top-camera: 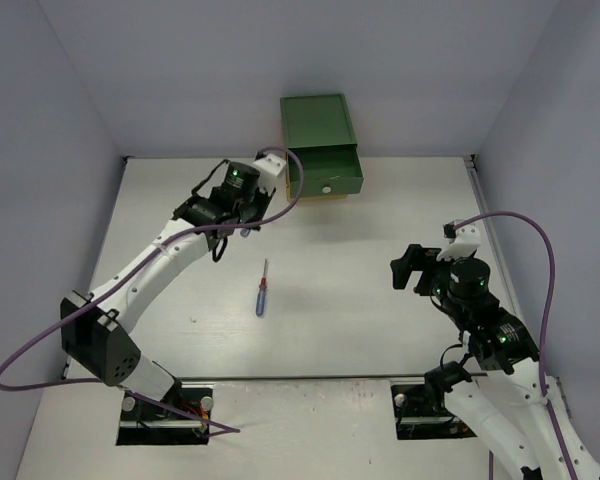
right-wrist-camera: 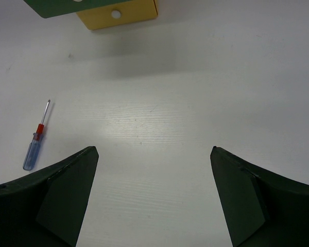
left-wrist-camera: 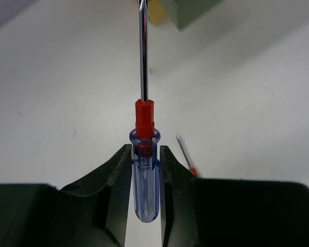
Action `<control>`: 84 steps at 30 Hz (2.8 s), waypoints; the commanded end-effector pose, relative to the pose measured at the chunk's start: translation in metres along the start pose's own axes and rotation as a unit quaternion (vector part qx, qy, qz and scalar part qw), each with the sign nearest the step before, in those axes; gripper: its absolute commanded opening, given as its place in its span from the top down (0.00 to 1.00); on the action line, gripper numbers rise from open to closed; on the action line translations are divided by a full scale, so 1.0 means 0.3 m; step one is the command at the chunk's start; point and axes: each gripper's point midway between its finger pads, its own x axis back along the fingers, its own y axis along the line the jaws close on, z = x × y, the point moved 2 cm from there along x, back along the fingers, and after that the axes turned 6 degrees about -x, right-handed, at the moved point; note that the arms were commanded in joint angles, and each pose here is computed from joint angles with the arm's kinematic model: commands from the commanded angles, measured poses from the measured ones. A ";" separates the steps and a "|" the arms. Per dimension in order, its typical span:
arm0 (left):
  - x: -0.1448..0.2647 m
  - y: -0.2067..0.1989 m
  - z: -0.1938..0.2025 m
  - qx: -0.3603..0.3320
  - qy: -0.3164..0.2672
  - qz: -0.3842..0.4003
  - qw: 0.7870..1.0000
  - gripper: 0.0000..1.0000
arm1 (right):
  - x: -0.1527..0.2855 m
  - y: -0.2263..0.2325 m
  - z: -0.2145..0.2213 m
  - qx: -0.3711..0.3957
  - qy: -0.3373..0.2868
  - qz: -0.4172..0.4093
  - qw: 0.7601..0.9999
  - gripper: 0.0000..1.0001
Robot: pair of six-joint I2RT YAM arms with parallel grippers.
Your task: Sort the tools into containers
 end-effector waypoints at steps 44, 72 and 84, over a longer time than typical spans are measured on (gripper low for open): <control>-0.285 -0.036 -0.719 -0.170 -0.271 -0.067 0.945 0.67 | -0.006 0.010 -0.050 -0.010 -0.038 -0.001 0.999 0.11; 0.108 -0.210 0.256 0.238 0.078 0.023 0.968 0.48 | -0.020 0.010 -0.071 0.002 -0.036 0.008 0.999 0.11; -0.078 -0.341 0.497 0.225 0.209 0.033 0.951 0.54 | -0.037 0.016 -0.060 0.005 -0.022 0.007 1.000 0.11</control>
